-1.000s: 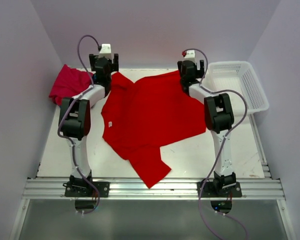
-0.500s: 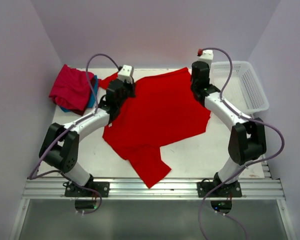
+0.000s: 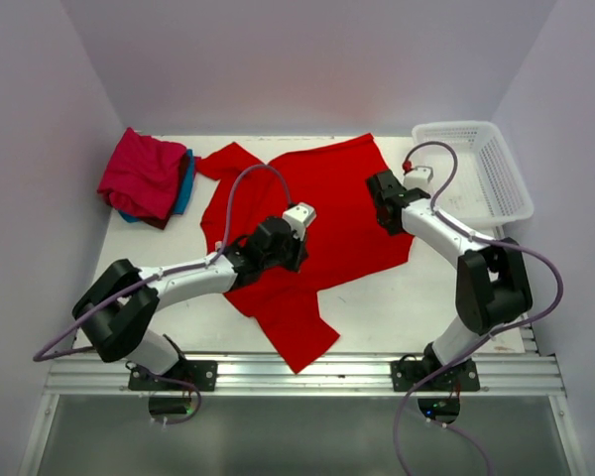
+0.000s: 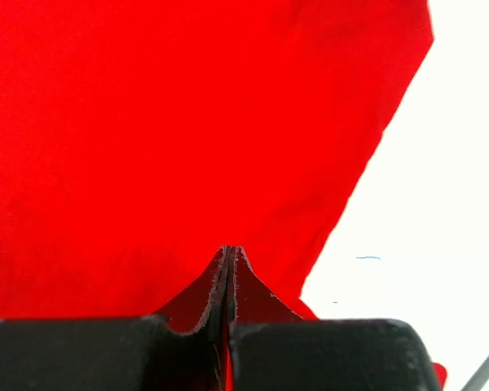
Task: Fold and stack the t-shirts
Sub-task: Flatten out the tshirt
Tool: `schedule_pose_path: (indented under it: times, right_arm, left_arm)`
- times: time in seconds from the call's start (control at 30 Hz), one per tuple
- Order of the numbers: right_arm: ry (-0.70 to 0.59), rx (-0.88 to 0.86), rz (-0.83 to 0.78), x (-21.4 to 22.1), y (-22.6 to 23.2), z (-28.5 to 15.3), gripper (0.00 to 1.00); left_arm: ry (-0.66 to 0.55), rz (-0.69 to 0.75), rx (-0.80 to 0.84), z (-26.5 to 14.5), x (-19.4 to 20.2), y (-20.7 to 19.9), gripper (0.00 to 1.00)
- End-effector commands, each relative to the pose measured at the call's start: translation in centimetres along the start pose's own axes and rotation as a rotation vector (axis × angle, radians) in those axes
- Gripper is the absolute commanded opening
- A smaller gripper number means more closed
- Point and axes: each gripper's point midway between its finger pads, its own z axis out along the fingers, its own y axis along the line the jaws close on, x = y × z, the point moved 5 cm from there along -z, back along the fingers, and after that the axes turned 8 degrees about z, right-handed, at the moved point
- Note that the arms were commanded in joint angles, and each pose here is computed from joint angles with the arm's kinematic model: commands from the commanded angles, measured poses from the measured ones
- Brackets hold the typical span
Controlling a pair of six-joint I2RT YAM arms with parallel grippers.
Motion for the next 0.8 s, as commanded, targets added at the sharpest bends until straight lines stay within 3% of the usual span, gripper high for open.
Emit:
schedule_pose_path:
  times: [0.0, 0.2, 0.33, 0.77]
  right_arm:
    - [-0.011, 0.16, 0.008, 1.5, -1.8, 0.5, 0.0]
    - [0.128, 0.173, 0.022, 5.6, -0.9, 3.7, 0.0]
    - [0.149, 0.198, 0.039, 5.3, -0.8, 4.3, 0.0]
    - [0.277, -0.035, 0.099, 4.1, 2.0, 8.0, 0.0]
  left_arm:
    - [-0.067, -0.048, -0.01, -1.4, -1.7, -0.5, 0.0]
    - [-0.061, -0.059, -0.037, -2.3, -1.2, -0.2, 0.0]
    - [-0.079, -0.064, -0.054, -3.4, -1.0, 0.1, 0.0]
    - [-0.08, -0.067, -0.087, -4.3, -0.4, 0.6, 0.0]
